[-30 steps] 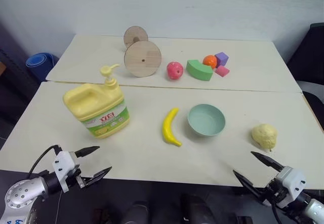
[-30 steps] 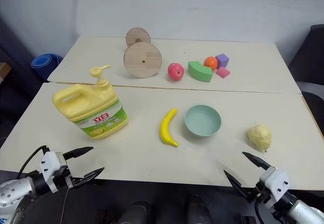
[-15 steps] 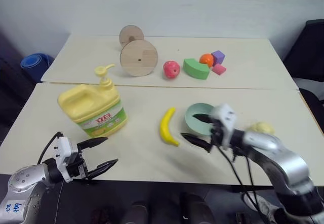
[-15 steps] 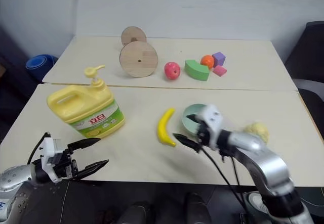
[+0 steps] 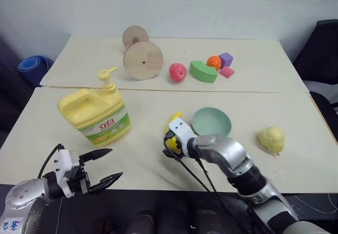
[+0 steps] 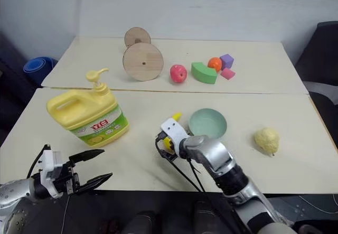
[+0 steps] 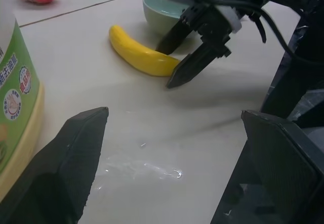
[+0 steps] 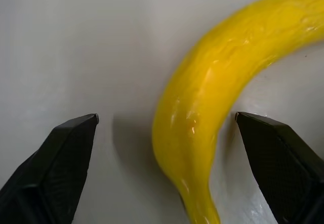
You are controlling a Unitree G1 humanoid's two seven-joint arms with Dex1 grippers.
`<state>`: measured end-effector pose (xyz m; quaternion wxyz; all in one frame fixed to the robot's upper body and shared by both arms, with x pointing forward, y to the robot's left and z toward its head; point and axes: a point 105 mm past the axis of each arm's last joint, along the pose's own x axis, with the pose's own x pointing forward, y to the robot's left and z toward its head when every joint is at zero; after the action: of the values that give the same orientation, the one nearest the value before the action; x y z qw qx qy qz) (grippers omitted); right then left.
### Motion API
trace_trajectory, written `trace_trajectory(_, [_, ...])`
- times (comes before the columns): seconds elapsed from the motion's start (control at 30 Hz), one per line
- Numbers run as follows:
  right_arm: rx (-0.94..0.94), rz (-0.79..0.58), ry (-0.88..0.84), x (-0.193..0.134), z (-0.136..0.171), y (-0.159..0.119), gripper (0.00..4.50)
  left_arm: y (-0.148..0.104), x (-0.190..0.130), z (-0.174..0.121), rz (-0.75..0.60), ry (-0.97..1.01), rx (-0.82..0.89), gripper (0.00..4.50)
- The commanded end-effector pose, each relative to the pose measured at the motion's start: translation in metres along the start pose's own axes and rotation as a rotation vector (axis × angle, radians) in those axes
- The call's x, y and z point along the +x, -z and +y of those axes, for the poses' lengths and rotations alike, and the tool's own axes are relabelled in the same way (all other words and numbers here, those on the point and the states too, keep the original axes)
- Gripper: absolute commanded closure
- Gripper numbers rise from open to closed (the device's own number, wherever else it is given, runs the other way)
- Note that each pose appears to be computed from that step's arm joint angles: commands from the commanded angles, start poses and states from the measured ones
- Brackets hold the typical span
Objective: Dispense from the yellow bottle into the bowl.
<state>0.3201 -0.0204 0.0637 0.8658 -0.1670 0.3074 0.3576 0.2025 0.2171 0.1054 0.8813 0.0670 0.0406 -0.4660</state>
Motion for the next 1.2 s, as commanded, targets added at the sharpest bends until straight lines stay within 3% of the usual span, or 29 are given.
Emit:
trace_trajectory(0.03, [-0.019, 0.004, 0.008, 0.004, -0.004, -0.001, 0.17, -0.008, -0.001, -0.002, -0.015, -0.007, 0.044, 0.01])
trace_trajectory(0.1, [-0.039, -0.057, -0.046, 0.002, -0.001, -0.013, 0.63, -0.010, -0.001, -0.003, -0.023, -0.009, 0.045, 0.00])
trace_trajectory(0.3, [-0.114, -0.150, -0.175, -0.015, 0.001, -0.021, 2.78, -0.015, 0.005, 0.001, -0.049, 0.002, 0.054, 0.00])
trace_trajectory(0.37, [-0.113, -0.245, -0.252, -0.031, 0.003, -0.028, 3.40, -0.017, 0.010, 0.001, -0.062, 0.019, 0.055, 0.00])
trace_trajectory(0.47, [-0.169, -0.427, -0.402, -0.083, 0.004, -0.036, 3.46, -0.030, 0.021, 0.002, -0.121, 0.047, 0.036, 0.00])
trace_trajectory(0.57, [-0.196, -0.508, -0.334, -0.121, -0.021, -0.031, 3.46, -0.041, 0.032, 0.000, -0.163, 0.091, 0.016, 0.00])
trace_trajectory(0.63, [-0.170, -0.507, -0.272, -0.138, -0.038, -0.022, 3.46, -0.046, 0.036, -0.001, -0.180, 0.111, 0.014, 0.00])
trace_trajectory(0.7, [-0.151, -0.451, -0.093, -0.163, -0.079, 0.002, 3.46, -0.052, 0.045, -0.002, -0.206, 0.147, 0.024, 0.00])
trace_trajectory(0.83, [-0.020, -0.270, 0.231, -0.204, -0.147, 0.069, 3.46, -0.058, 0.061, -0.006, -0.243, 0.213, 0.026, 0.00])
trace_trajectory(0.9, [0.001, -0.185, 0.292, -0.209, -0.160, 0.101, 3.46, -0.056, 0.067, -0.007, -0.245, 0.235, 0.027, 0.00])
trace_trajectory(1.0, [0.007, -0.120, 0.291, -0.201, -0.165, 0.127, 3.46, -0.053, 0.075, -0.007, -0.233, 0.262, 0.036, 0.00])
trace_trajectory(1.2, [0.008, -0.146, 0.233, -0.178, -0.165, 0.137, 3.46, -0.052, 0.081, -0.004, -0.235, 0.271, 0.052, 0.00])
